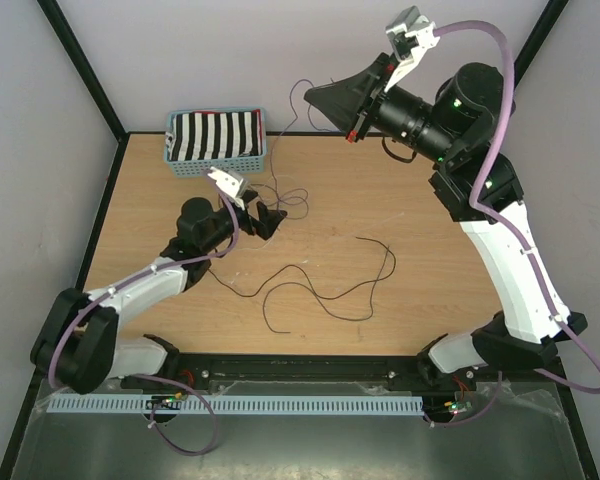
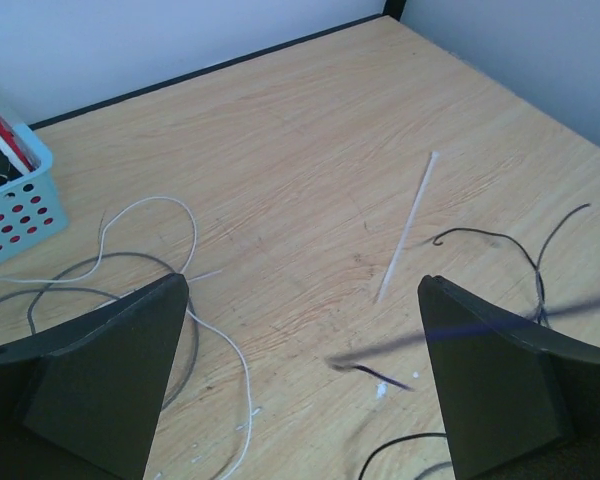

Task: Zip-tie the wires
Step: Pick up the cable at the center of the board, then straighten the cable at the center of the board.

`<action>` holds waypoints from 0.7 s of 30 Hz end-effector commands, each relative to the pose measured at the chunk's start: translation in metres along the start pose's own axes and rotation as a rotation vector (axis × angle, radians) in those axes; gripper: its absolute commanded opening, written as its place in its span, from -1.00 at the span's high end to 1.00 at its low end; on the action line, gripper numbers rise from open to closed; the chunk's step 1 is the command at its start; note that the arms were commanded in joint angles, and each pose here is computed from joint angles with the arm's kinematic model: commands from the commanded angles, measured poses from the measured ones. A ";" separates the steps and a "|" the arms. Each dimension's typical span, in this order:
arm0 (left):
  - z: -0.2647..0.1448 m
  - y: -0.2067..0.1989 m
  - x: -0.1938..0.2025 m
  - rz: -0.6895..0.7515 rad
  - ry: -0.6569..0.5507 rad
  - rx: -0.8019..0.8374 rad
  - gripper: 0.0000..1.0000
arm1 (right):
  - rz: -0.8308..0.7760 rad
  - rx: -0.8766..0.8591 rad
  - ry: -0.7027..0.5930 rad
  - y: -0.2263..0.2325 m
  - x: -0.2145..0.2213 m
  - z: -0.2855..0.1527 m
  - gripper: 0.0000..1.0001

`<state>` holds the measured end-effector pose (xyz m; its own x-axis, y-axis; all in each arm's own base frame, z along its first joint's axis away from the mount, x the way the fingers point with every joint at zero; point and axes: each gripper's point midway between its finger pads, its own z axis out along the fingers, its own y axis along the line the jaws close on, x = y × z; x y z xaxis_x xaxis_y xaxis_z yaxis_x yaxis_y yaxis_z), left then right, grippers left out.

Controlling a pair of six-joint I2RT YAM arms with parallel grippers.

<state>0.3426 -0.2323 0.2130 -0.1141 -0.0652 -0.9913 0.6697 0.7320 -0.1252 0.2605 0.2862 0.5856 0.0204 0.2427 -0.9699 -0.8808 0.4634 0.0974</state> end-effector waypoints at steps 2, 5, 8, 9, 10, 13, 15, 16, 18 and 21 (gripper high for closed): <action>0.019 0.002 -0.025 0.058 -0.130 0.001 -0.92 | -0.029 -0.046 -0.074 0.021 -0.029 -0.021 1.00; 0.029 -0.010 -0.034 0.059 -0.174 0.080 -0.29 | -0.031 -0.056 -0.088 0.027 -0.033 -0.027 1.00; 0.038 -0.021 -0.039 0.051 -0.207 0.136 0.31 | -0.030 -0.056 -0.096 0.029 -0.034 -0.033 1.00; 0.041 -0.023 -0.040 0.053 -0.213 0.142 0.49 | -0.030 -0.052 -0.097 0.029 -0.033 -0.034 1.00; 0.043 -0.023 -0.040 0.053 -0.213 0.143 0.65 | -0.033 -0.044 -0.097 0.028 -0.032 -0.035 1.00; 0.045 -0.022 -0.039 0.054 -0.212 0.137 1.00 | -0.049 -0.004 -0.093 0.021 -0.027 -0.040 1.00; 0.042 -0.019 -0.035 0.053 -0.208 0.118 1.00 | -0.057 0.052 -0.088 0.012 -0.020 -0.045 1.00; 0.040 -0.017 -0.034 0.052 -0.206 0.104 1.00 | -0.061 0.099 -0.088 0.004 -0.017 -0.048 1.00; 0.033 -0.010 -0.030 0.032 -0.200 0.067 1.00 | -0.074 0.200 -0.083 -0.013 -0.009 -0.056 1.00; 0.020 0.008 -0.018 -0.053 -0.143 0.015 1.00 | -0.090 0.368 -0.055 -0.042 0.009 -0.073 1.00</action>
<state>0.3645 -0.2628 0.2216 -0.0165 -0.1441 -0.9894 0.7231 0.6817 -0.1114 0.2439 0.2426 0.5621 0.0596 0.2400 -0.9689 -0.7990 0.5933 0.0978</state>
